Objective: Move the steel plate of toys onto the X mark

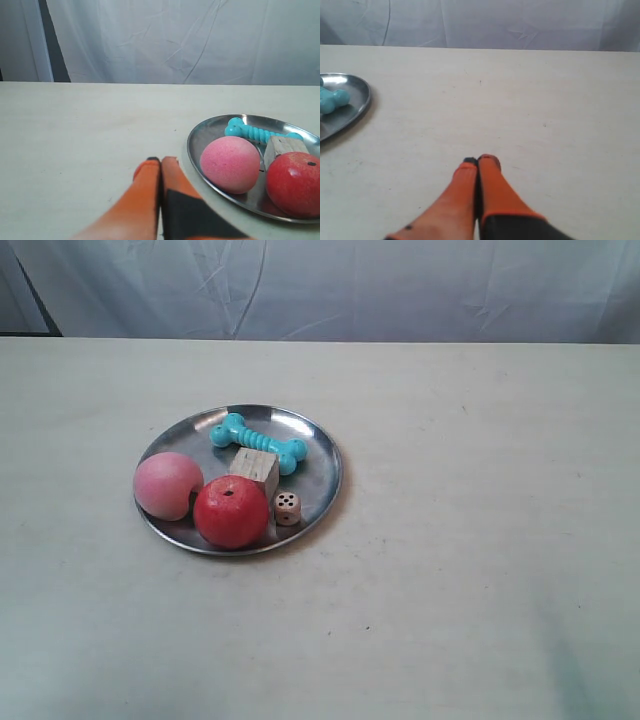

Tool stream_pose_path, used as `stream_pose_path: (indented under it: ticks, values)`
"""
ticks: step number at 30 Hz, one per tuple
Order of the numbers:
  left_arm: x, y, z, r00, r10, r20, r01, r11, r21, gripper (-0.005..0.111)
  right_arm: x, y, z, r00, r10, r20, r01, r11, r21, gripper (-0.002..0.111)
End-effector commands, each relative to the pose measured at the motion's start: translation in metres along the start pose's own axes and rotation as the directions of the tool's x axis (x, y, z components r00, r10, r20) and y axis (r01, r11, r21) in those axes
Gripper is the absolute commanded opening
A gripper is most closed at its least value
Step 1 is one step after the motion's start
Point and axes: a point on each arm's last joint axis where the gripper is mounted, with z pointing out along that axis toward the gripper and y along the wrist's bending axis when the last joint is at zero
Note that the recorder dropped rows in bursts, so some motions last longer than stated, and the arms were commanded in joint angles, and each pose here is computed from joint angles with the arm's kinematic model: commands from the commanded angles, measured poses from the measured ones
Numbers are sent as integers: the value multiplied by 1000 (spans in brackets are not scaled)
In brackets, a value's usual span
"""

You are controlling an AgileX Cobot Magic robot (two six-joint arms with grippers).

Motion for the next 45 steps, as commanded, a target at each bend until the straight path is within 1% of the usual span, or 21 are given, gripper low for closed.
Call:
stream_pose_path:
  ticks: [1, 45]
  values:
    - [1, 0, 0, 1000, -7, 1, 7, 1000, 1, 0, -1, 0, 0, 1000, -6, 23, 6, 1000, 4, 0]
    - [0, 0, 0, 1000, -1, 12, 1, 1000, 0, 0, -1, 0, 0, 1000, -3, 21, 2, 1000, 4, 0]
